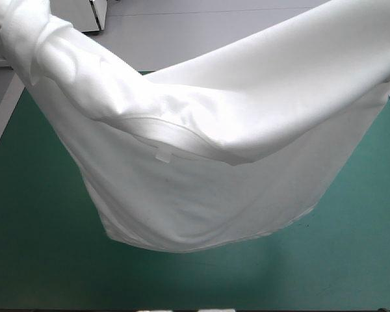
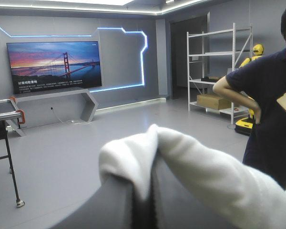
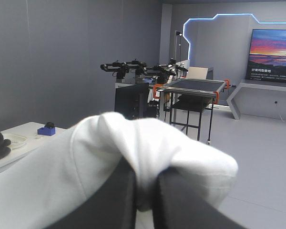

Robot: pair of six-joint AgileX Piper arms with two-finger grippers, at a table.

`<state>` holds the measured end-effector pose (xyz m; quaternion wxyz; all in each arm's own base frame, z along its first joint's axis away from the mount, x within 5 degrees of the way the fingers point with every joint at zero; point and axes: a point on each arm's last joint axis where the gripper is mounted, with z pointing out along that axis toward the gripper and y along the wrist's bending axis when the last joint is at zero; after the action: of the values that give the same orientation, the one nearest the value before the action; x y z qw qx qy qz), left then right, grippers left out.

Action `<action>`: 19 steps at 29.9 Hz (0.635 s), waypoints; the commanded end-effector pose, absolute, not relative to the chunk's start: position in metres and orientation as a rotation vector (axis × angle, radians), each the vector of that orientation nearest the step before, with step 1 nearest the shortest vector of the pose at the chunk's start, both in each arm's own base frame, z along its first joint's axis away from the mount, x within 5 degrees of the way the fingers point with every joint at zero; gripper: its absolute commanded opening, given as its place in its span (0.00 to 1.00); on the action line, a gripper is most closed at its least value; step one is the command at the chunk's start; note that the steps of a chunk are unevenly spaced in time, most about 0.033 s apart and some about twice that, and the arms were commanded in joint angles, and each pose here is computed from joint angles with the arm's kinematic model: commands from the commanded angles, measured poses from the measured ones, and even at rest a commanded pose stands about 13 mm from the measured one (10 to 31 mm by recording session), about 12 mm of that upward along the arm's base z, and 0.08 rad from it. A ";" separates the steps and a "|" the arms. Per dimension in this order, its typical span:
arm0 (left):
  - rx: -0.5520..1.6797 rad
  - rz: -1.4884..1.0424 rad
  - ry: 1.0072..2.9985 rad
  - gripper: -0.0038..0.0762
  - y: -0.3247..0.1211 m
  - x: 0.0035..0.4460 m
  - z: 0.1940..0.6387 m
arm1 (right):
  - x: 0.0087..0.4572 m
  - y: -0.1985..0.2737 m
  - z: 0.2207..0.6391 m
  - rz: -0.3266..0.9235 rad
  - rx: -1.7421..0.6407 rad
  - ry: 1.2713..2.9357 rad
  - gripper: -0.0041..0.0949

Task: Fold the cloth

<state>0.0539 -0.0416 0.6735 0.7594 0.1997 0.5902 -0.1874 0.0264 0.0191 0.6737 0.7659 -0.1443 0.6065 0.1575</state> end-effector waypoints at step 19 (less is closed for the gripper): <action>0.452 -0.209 1.911 0.02 -0.096 0.292 0.536 | 0.234 0.060 0.517 -0.013 -0.270 1.955 0.02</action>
<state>0.2562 -0.0883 0.5476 0.5233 0.2021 0.8214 -0.1026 0.2002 0.0584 0.5281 0.5168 -0.1238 0.8464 0.0355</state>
